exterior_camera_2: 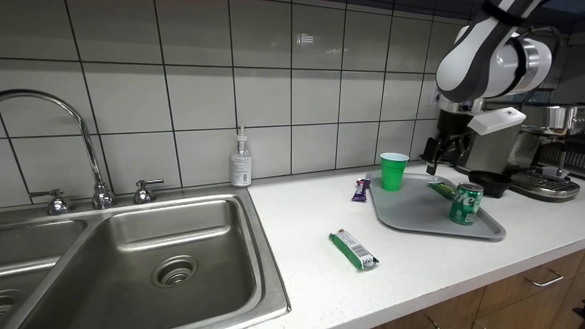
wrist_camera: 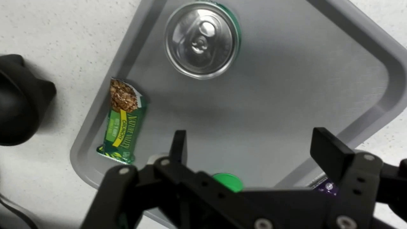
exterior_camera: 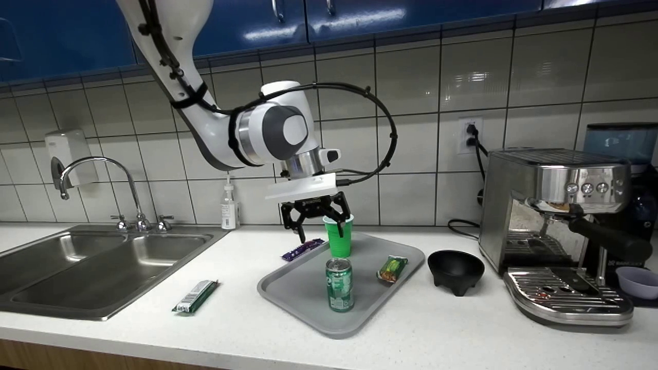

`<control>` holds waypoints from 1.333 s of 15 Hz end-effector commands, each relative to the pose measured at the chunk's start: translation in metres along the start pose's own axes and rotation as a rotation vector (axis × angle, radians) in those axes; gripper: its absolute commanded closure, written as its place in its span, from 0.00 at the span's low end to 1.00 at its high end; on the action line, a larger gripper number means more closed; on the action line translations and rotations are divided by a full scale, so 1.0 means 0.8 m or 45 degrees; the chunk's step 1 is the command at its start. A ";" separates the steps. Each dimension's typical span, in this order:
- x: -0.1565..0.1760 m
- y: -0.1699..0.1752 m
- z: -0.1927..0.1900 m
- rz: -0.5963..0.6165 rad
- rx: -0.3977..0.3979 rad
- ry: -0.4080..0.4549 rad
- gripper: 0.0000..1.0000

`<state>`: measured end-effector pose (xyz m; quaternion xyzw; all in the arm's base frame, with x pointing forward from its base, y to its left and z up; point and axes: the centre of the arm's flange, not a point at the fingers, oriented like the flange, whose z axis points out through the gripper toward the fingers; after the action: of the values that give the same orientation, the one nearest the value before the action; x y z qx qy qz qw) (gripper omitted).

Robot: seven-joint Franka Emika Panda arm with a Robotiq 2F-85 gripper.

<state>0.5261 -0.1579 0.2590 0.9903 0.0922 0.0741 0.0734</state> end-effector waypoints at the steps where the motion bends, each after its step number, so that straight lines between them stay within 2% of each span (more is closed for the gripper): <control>1: 0.010 -0.030 -0.017 -0.090 0.039 0.016 0.00; 15: 0.037 -0.177 -0.008 -0.306 0.123 0.007 0.00; 19: 0.034 -0.205 -0.009 -0.387 0.178 0.025 0.00; 20: 0.039 -0.200 0.000 -0.350 0.141 0.013 0.00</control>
<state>0.5288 0.0039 0.2380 0.9704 0.2315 0.0631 0.0274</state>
